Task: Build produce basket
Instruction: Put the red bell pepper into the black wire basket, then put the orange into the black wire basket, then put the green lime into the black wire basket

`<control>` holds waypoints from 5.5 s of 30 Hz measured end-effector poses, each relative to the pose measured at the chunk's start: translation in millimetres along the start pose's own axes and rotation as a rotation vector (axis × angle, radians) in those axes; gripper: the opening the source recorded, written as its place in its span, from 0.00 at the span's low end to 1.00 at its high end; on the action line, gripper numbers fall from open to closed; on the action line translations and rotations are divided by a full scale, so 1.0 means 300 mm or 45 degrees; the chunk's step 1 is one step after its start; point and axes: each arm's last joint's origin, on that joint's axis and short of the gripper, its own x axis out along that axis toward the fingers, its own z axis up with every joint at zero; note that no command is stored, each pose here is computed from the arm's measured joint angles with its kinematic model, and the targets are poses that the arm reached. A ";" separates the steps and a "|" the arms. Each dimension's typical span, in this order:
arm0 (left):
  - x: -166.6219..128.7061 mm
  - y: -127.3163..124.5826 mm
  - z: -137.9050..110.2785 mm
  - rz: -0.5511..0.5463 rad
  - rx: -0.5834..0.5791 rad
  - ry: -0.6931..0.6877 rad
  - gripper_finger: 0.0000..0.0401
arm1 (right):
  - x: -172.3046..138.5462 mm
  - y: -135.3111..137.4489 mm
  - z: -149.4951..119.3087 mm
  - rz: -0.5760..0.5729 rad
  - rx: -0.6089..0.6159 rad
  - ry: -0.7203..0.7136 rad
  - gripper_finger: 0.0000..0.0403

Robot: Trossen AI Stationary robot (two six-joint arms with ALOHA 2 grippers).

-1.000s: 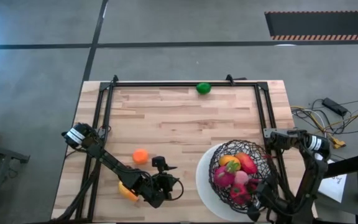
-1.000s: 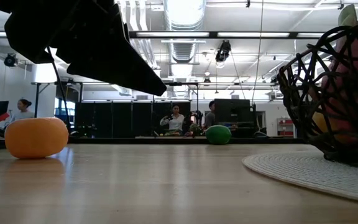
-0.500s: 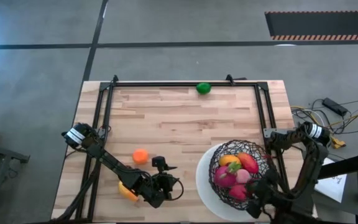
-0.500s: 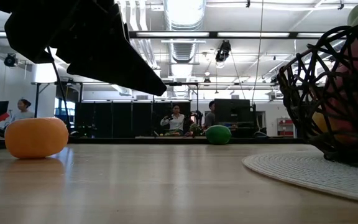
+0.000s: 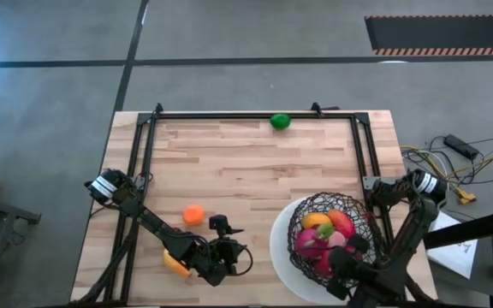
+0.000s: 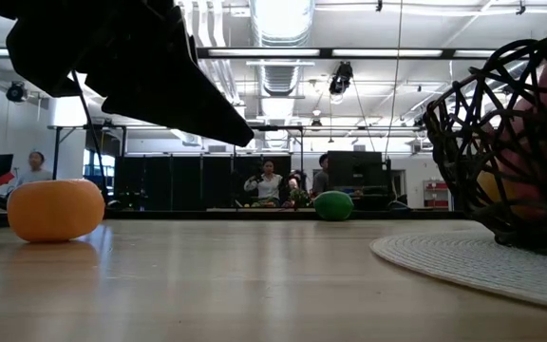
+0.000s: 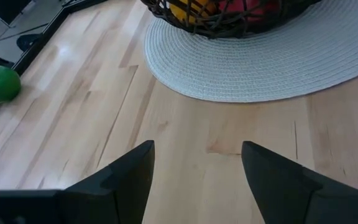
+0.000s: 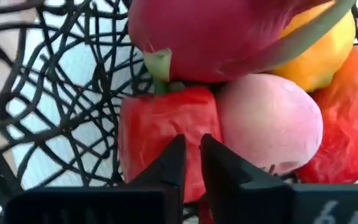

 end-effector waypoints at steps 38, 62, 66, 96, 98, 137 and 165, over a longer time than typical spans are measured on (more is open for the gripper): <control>-0.365 0.299 -0.285 0.235 -0.401 0.483 0.69 | 0.032 0.258 -0.060 0.158 -0.237 -1.199 0.04; -0.175 0.323 -0.465 -0.005 -0.390 0.316 0.82 | 0.023 0.260 -0.063 0.173 -0.233 -1.193 0.04; -0.166 0.266 -0.379 -0.089 -0.329 0.286 0.74 | -0.025 0.276 -0.086 0.237 -0.297 -1.117 0.04; 0.568 0.336 0.647 -0.288 -0.210 -0.356 0.74 | -0.195 0.283 -0.326 0.412 -0.401 -1.312 0.04; 0.614 0.321 0.621 -0.403 -0.191 -0.335 0.74 | -0.189 0.289 -0.332 0.416 -0.396 -1.312 0.04; 0.242 0.236 0.628 -0.253 0.009 -0.040 0.90 | -0.173 0.294 -0.329 0.390 -0.406 -1.328 0.04; -0.094 0.175 -0.183 0.244 -0.628 -0.045 0.90 | 0.173 0.152 0.625 0.010 -0.582 -0.568 0.04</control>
